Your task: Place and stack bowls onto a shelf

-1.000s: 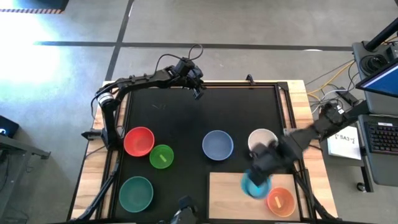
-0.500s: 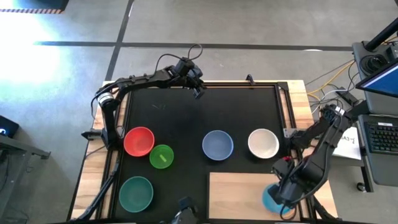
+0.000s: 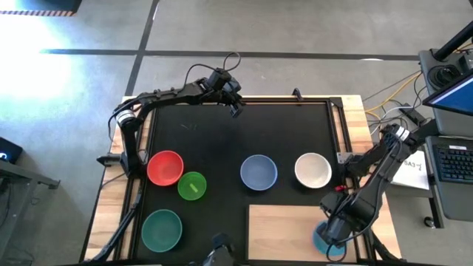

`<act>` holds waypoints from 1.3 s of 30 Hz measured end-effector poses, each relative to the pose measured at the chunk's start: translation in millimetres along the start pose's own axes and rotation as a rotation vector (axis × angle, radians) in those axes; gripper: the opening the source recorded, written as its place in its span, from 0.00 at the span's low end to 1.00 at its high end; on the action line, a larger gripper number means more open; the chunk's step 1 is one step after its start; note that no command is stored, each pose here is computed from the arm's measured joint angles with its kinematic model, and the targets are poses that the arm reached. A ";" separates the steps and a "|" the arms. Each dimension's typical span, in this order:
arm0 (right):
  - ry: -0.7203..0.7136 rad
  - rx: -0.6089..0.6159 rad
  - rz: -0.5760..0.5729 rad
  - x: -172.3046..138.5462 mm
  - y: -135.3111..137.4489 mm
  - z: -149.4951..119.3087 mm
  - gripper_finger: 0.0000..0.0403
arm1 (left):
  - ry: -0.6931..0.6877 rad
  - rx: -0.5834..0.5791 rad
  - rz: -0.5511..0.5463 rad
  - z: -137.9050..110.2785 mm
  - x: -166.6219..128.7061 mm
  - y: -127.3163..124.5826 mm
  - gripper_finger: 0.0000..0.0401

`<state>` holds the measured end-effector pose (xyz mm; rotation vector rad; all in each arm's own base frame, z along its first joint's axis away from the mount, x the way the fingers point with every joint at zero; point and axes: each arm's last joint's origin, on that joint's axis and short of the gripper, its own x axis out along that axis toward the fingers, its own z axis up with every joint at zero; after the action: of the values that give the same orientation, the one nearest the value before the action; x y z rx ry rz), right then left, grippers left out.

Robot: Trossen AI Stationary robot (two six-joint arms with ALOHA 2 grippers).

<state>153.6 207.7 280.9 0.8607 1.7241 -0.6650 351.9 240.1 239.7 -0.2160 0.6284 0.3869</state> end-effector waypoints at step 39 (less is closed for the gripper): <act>-0.064 -0.081 0.029 -17.2 1.8 -3.8 0.22 | -0.004 -0.003 0.000 0.4 0.0 0.0 0.44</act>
<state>156.3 207.8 298.4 0.7985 1.6672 -0.5937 352.1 240.2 240.0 -0.2178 0.6238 0.3882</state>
